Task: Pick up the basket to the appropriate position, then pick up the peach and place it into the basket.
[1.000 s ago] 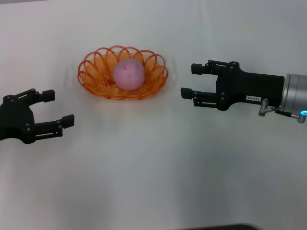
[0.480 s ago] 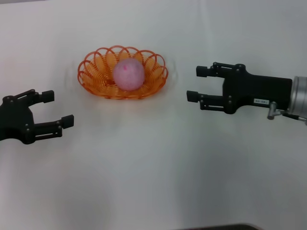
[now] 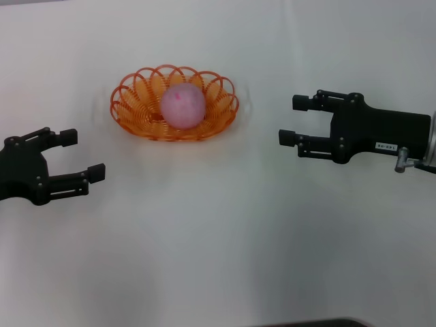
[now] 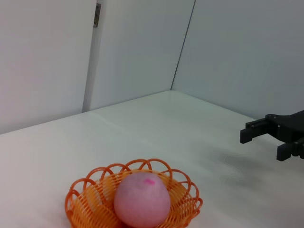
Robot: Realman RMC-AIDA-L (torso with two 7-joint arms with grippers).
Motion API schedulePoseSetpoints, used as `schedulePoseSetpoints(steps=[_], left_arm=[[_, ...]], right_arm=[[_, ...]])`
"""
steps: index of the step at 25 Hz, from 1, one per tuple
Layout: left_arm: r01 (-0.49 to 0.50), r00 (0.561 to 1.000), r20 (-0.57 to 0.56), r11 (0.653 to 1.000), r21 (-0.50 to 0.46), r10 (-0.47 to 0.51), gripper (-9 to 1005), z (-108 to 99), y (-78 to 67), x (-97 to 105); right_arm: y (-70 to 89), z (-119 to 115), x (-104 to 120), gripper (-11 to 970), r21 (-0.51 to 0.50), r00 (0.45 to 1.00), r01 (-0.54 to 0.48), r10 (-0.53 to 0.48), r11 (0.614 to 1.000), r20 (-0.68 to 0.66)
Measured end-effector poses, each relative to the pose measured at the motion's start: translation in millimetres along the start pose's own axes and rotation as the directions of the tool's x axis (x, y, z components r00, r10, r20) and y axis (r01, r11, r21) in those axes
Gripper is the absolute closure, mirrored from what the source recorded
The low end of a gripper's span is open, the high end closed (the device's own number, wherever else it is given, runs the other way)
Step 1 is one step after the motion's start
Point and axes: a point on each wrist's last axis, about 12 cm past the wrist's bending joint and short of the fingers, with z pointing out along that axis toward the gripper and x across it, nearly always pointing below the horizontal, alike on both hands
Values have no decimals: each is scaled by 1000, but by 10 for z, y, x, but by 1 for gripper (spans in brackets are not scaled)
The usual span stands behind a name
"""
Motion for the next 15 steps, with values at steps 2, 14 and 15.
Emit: schedulePoseSetpoints(steps=[2, 14, 15], left_arm=[[0, 1000, 0, 1000, 0, 0, 88, 0, 0, 0], [1, 1000, 1, 1000, 2, -1, 88, 2, -2, 1], [1, 1000, 1, 1000, 2, -1, 88, 2, -2, 1]], right_arm=[[2, 3, 1, 193, -1, 1000, 0, 0, 1000, 0], [11, 50, -2, 193, -8, 1000, 0, -1, 1000, -2], [10, 53, -4, 193, -8, 1000, 1, -1, 1000, -2]])
